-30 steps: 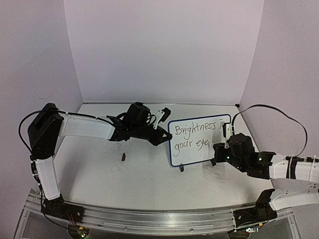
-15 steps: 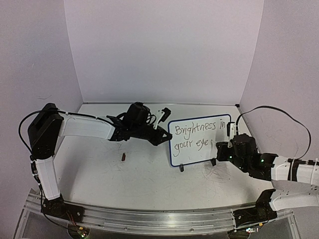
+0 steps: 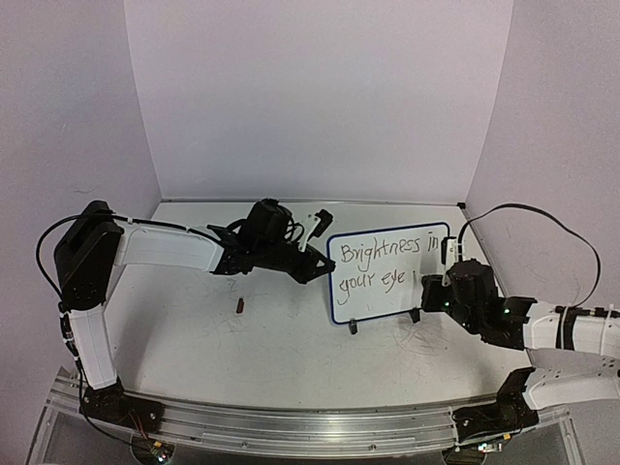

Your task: Write a sentence on the whiteboard

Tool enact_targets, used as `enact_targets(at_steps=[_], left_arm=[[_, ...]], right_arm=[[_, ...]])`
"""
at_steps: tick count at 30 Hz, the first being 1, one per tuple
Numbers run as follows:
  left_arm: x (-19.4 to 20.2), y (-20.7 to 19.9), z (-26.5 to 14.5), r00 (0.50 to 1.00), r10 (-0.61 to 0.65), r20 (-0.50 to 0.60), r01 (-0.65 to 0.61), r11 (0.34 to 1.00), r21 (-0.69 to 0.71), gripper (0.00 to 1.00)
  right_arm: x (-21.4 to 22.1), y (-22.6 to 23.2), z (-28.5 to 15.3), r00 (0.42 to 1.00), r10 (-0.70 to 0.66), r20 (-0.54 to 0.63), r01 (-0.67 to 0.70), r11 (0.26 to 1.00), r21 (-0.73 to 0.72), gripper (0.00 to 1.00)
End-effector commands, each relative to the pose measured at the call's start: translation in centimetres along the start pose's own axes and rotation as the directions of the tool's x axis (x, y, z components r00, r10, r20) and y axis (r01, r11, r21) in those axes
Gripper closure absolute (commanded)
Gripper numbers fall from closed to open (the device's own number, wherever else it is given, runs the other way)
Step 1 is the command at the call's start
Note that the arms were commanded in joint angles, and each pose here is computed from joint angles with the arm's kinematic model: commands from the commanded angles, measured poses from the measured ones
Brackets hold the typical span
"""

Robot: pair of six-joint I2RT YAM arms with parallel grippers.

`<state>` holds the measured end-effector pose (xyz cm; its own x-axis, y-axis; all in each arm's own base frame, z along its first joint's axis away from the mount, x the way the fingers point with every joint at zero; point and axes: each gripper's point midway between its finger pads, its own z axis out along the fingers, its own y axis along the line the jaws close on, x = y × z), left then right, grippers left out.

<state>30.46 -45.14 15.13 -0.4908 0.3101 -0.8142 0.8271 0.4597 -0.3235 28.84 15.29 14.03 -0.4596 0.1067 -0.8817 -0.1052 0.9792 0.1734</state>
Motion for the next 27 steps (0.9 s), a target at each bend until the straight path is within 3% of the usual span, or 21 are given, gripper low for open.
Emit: enact_targets(at_steps=[1, 10, 27], left_arm=[[3.9, 3.1, 0.5, 0.991, 0.018, -0.134, -0.036, 0.99, -0.135, 1.0], [3.8, 3.0, 0.6, 0.991, 0.022, -0.132, -0.04, 0.99, -0.135, 1.0], [3.9, 3.0, 0.7, 0.991, 0.023, -0.135, -0.042, 0.989, -0.138, 1.0]], right_arm=[[-3.1, 0.7, -0.1, 0.996, 0.026, 0.082, -0.025, 1.0, -0.005, 1.0], [-3.4, 1.6, 0.1, 0.997, 0.01, 0.081, -0.007, 0.999, -0.036, 1.0], [0.1, 1.3, 0.3, 1.0, 0.004, -0.03, -0.006, 0.998, -0.057, 1.0]])
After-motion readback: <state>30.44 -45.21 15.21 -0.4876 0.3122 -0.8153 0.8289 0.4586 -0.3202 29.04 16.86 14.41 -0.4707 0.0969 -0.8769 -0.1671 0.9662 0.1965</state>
